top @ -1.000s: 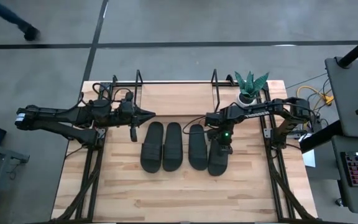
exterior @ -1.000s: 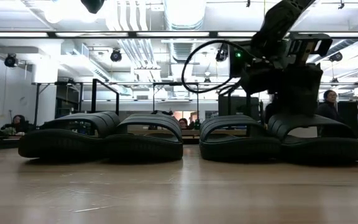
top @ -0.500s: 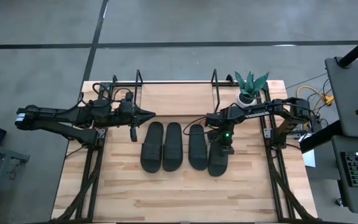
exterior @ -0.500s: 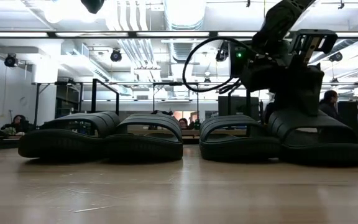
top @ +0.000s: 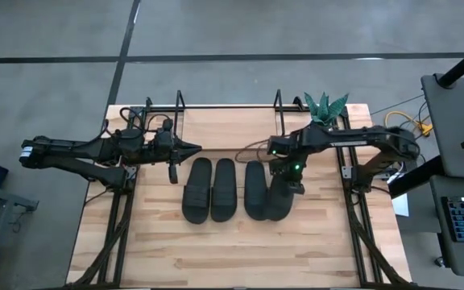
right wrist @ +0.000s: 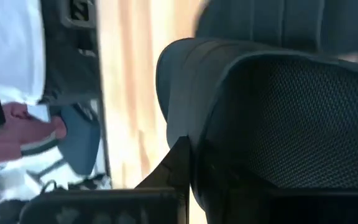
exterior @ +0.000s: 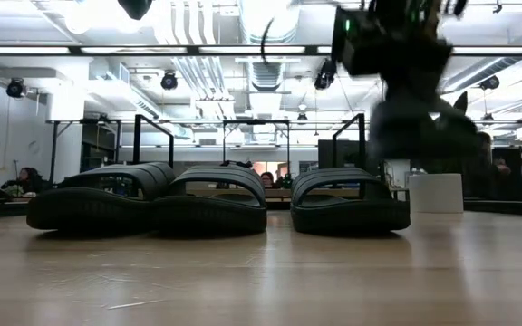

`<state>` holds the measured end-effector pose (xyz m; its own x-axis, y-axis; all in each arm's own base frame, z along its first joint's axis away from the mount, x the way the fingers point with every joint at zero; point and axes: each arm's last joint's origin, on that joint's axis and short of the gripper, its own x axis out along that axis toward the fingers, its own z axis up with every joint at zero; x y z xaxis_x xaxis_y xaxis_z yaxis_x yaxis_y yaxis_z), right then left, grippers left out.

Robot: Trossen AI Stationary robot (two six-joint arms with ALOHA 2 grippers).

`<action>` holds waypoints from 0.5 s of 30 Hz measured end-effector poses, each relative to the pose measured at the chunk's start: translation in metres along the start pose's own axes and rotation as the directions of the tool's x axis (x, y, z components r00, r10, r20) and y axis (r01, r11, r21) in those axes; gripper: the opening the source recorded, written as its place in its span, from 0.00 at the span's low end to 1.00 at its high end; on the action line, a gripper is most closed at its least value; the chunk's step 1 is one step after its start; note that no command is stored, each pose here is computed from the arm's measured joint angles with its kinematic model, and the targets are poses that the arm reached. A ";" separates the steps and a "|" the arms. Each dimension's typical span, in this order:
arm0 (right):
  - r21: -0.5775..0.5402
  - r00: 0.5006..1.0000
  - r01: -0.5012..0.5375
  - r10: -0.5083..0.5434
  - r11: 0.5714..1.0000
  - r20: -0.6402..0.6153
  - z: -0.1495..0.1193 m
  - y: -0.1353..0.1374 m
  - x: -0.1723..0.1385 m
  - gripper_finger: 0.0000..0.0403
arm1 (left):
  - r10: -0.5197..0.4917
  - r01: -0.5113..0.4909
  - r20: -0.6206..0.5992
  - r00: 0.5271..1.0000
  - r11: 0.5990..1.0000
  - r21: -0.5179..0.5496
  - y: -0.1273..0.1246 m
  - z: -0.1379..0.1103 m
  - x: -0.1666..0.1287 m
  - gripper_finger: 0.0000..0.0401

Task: Pick and place slides into the shelf
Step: Put the black slide on the shelf

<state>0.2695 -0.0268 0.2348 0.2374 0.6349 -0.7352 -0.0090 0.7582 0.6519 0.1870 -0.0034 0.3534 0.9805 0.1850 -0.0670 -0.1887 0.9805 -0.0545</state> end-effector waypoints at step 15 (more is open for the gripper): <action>-0.108 0.641 0.377 -0.175 0.920 0.748 0.027 0.100 -0.110 0.02 | -0.001 0.002 0.037 0.999 1.000 -0.008 0.000 0.003 0.000 0.00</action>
<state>0.2689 -0.0246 0.3863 0.8798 0.1635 -0.4463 -0.0239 0.9530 0.3021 0.1875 -0.0033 0.3567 0.9821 0.1861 -0.0299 -0.1876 0.9802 -0.0629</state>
